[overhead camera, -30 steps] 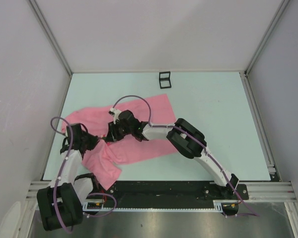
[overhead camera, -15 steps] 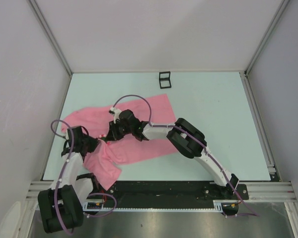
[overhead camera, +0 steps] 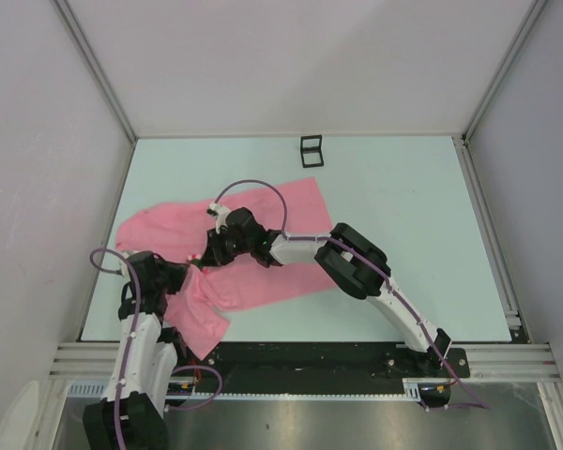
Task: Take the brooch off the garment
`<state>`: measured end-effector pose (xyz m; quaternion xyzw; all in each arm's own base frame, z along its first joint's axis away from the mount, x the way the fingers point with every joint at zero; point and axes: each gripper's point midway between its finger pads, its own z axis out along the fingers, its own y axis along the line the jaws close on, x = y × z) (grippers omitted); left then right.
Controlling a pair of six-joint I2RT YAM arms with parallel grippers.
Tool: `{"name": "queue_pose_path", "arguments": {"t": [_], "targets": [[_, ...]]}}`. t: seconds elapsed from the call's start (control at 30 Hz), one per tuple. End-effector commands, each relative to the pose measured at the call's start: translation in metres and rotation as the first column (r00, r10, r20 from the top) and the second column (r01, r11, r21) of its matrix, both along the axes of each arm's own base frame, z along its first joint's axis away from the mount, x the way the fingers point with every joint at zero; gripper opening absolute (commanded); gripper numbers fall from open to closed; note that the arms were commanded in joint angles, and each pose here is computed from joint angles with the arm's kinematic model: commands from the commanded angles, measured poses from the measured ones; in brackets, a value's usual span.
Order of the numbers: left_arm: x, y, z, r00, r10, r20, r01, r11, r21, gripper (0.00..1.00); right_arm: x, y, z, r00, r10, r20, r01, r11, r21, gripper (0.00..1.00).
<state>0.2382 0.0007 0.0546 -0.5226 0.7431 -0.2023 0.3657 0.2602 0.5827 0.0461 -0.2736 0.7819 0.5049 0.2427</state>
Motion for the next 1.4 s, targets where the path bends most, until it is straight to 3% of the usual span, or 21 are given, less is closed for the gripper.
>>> {"name": "queue_pose_path", "arguments": {"t": [0.0, 0.47, 1.37], "targets": [[0.009, 0.005, 0.007, 0.999, 0.024, 0.046, -0.025, 1.000, 0.005, 0.24, 0.001, 0.003, 0.015, 1.000, 0.009, 0.012, -0.010, 0.999, 0.046, 0.00], [0.018, 0.010, 0.005, 0.999, 0.000, 0.046, -0.003, 0.999, 0.047, 0.10, 0.001, 0.003, 0.016, 1.000, 0.016, 0.016, -0.017, 0.998, 0.052, 0.00], [0.022, 0.012, 0.006, 0.998, -0.009, 0.055, 0.005, 0.997, 0.071, 0.08, -0.003, 0.005, 0.017, 0.999, 0.034, 0.024, -0.035, 0.998, 0.054, 0.00]]}}
